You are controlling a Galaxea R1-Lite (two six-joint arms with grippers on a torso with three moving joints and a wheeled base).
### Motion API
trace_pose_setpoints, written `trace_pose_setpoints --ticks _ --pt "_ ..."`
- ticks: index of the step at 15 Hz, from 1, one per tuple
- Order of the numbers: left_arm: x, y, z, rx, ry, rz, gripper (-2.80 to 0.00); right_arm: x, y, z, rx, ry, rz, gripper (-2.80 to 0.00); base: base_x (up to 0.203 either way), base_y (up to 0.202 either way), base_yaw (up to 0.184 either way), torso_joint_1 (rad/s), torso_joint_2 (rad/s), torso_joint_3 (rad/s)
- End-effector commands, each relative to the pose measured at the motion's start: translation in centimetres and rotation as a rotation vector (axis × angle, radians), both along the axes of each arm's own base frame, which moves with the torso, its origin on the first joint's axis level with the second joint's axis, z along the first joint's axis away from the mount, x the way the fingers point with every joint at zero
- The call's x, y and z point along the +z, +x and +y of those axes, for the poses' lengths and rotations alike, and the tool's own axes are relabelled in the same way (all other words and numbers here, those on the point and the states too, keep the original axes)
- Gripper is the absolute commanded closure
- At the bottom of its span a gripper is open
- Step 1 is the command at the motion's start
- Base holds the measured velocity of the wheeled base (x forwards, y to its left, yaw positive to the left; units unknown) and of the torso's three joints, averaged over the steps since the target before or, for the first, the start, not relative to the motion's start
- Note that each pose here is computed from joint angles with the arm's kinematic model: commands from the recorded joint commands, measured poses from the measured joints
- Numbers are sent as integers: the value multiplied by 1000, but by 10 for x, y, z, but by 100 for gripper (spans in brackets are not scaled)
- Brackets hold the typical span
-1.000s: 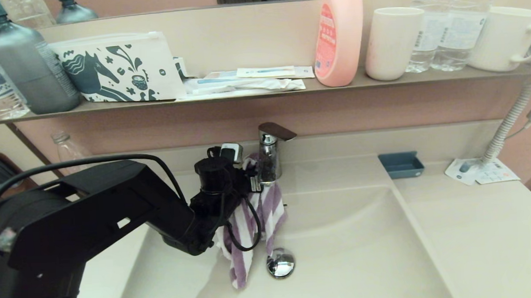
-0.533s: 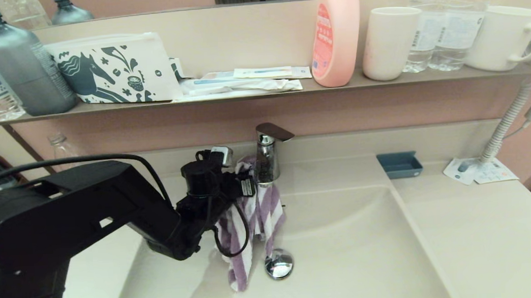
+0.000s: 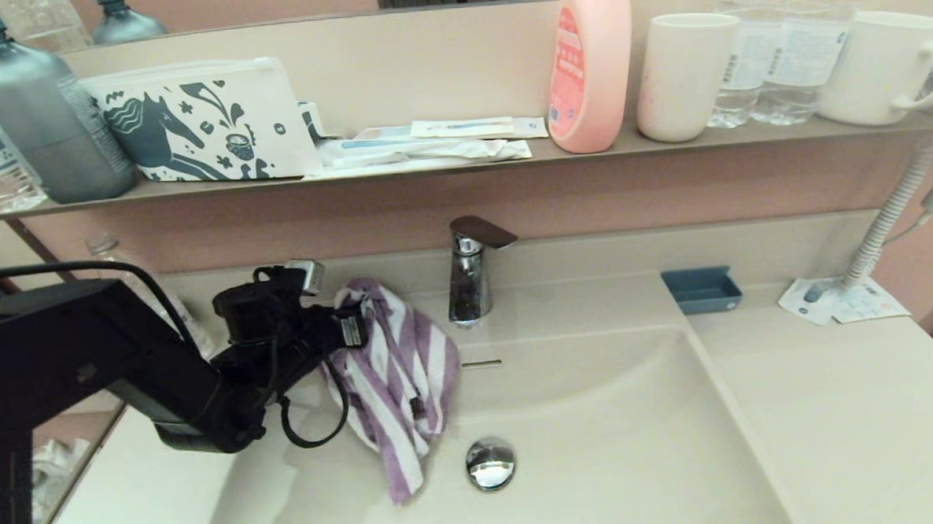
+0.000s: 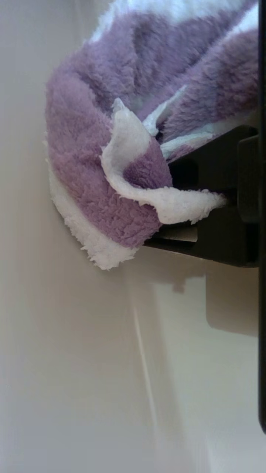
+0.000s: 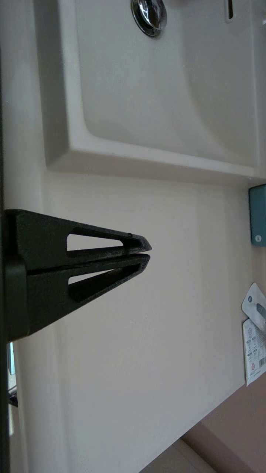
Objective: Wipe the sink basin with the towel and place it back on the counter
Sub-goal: Wipe the sink
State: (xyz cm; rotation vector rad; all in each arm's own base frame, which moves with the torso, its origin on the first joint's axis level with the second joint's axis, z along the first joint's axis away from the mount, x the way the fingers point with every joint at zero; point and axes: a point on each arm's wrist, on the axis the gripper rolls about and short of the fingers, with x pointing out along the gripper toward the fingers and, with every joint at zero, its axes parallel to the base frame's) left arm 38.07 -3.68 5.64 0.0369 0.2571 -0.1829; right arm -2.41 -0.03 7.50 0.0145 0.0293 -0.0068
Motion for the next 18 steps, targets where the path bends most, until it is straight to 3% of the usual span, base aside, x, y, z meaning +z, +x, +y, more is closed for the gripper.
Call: trace_pose_setpoints --ticks 1,4,8,12,18 --pt "1 0 25 41 9 -9 0 0 0 0 0 0 1 0 0 0 0 0 0 0" --pt "1 -5 58 48 27 -5 0 0 0 0 0 1 1 0 0 0 0 0 0 0" --pt "5 -8 66 59 31 -11 0 0 0 0 0 0 1 0 0 0 0 0 0 0" --pt "4 -6 31 -6 33 -12 0 0 0 0 0 0 1 0 0 0 0 0 0 0" --pt "-4 2 -62 -78 6 -19 0 0 0 0 0 1 1 0 0 0 0 0 0 0"
